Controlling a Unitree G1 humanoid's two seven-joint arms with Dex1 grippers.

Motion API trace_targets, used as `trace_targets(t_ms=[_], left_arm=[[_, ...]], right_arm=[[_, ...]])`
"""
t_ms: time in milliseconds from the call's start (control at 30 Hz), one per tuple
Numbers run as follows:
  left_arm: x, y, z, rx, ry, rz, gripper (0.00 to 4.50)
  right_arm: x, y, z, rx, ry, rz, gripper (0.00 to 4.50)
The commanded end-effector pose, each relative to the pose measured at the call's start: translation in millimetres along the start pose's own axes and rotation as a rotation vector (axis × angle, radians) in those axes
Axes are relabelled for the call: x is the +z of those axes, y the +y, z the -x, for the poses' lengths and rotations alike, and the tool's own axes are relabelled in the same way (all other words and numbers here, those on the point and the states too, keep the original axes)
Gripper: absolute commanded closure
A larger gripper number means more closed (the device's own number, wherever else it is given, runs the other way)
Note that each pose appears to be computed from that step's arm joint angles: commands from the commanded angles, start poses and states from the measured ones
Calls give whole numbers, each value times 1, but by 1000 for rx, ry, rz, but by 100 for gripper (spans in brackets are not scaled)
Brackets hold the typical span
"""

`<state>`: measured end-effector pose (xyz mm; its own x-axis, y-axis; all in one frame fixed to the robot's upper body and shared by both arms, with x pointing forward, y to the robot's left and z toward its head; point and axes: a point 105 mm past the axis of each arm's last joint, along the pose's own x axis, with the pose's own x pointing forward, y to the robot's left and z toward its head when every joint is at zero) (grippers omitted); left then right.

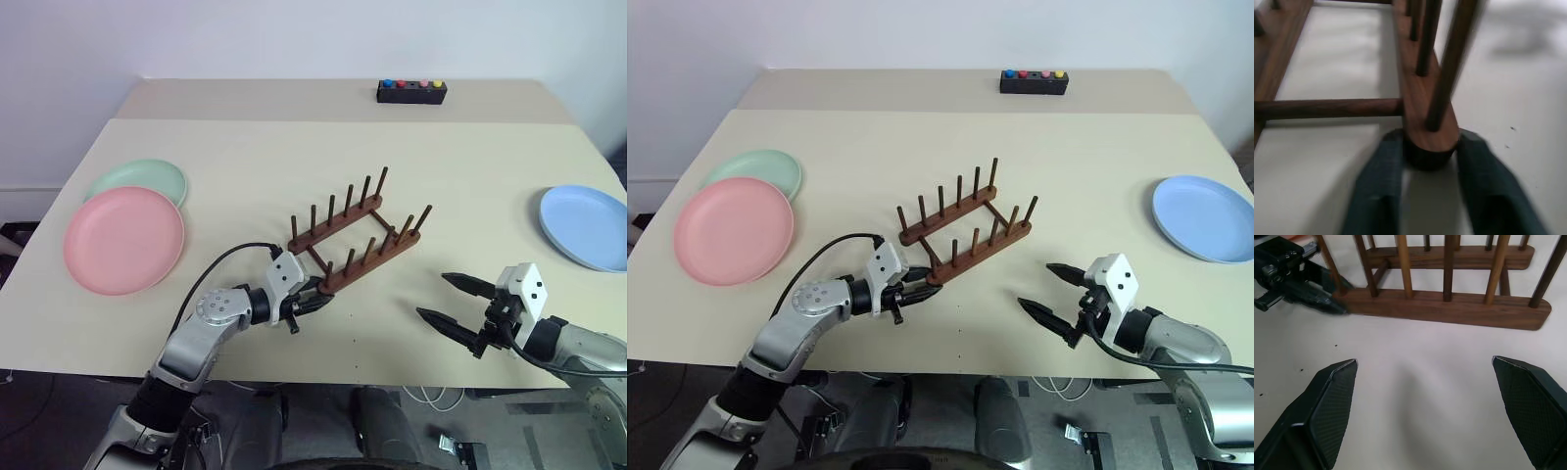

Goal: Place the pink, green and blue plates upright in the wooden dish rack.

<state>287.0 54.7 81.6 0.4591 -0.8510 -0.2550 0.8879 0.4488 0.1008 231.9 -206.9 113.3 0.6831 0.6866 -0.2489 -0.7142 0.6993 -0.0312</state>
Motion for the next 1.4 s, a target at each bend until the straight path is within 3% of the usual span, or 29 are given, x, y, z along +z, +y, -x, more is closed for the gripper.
trace_targets(t_ms=[33,233,667,1167,1400], left_arm=[[-10,3,1,15,29,10,374],[-6,11,3,-17,20,-36,374],[29,22,-40,-344,-48,-239,374],[24,35,-49,-376,-29,-258,374],[24,43,-40,-302,-50,-240,17]], right_arm=[[8,-1,3,-11,-23,38,0],[6,-1,5,-25,-21,39,0],[-1,-5,6,-73,-28,37,0],[-2,-4,8,-108,-36,42,0],[-1,-8,8,-104,-24,58,0]])
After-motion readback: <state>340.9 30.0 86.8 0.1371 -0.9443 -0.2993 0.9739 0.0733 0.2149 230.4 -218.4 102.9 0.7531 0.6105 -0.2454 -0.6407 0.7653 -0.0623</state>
